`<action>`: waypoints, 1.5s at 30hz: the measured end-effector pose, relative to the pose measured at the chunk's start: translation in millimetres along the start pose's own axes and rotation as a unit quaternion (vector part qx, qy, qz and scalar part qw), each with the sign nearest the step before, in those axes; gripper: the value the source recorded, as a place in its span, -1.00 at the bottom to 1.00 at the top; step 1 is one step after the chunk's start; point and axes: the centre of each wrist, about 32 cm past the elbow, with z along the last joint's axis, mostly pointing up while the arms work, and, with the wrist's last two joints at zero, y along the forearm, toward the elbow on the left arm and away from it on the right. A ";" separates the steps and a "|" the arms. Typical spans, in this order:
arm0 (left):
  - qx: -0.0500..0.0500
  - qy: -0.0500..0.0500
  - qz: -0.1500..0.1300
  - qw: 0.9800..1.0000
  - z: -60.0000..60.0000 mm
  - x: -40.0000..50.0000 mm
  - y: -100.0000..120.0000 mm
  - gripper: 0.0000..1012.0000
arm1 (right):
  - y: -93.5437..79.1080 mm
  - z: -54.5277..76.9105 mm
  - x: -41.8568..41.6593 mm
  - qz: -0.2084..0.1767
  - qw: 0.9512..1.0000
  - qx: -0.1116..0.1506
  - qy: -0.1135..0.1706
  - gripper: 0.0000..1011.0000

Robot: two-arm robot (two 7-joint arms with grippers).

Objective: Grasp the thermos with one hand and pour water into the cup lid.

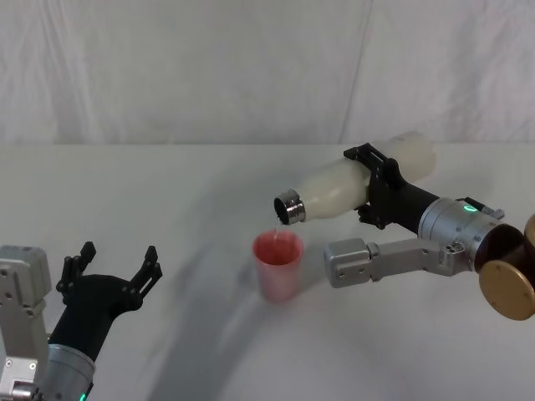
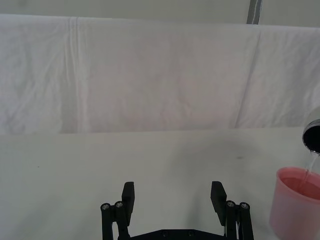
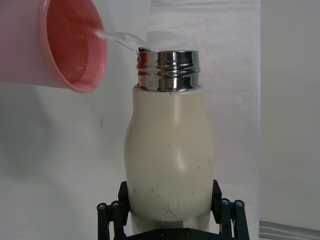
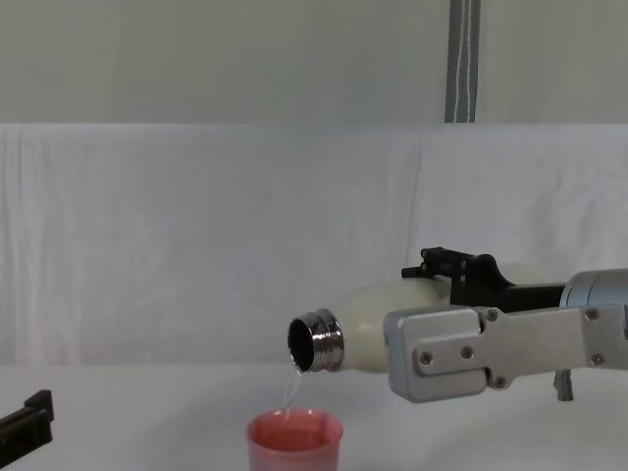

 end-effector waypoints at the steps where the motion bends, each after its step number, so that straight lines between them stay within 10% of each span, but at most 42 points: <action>1: 0.000 0.000 0.000 1.000 0.0 0.0 0.0 0.98 | 0.0 0.2 0.3 0.000 1.000 0.000 0.000 0.88; 32: 0.000 0.000 0.000 1.000 0.0 0.0 0.0 0.98 | -1.6 -1.1 -1.0 -0.003 1.000 0.000 0.017 0.88; 45: 0.000 0.000 0.000 1.000 0.0 0.0 0.0 0.98 | -6.7 -5.1 -3.7 -0.027 0.994 0.013 0.104 0.88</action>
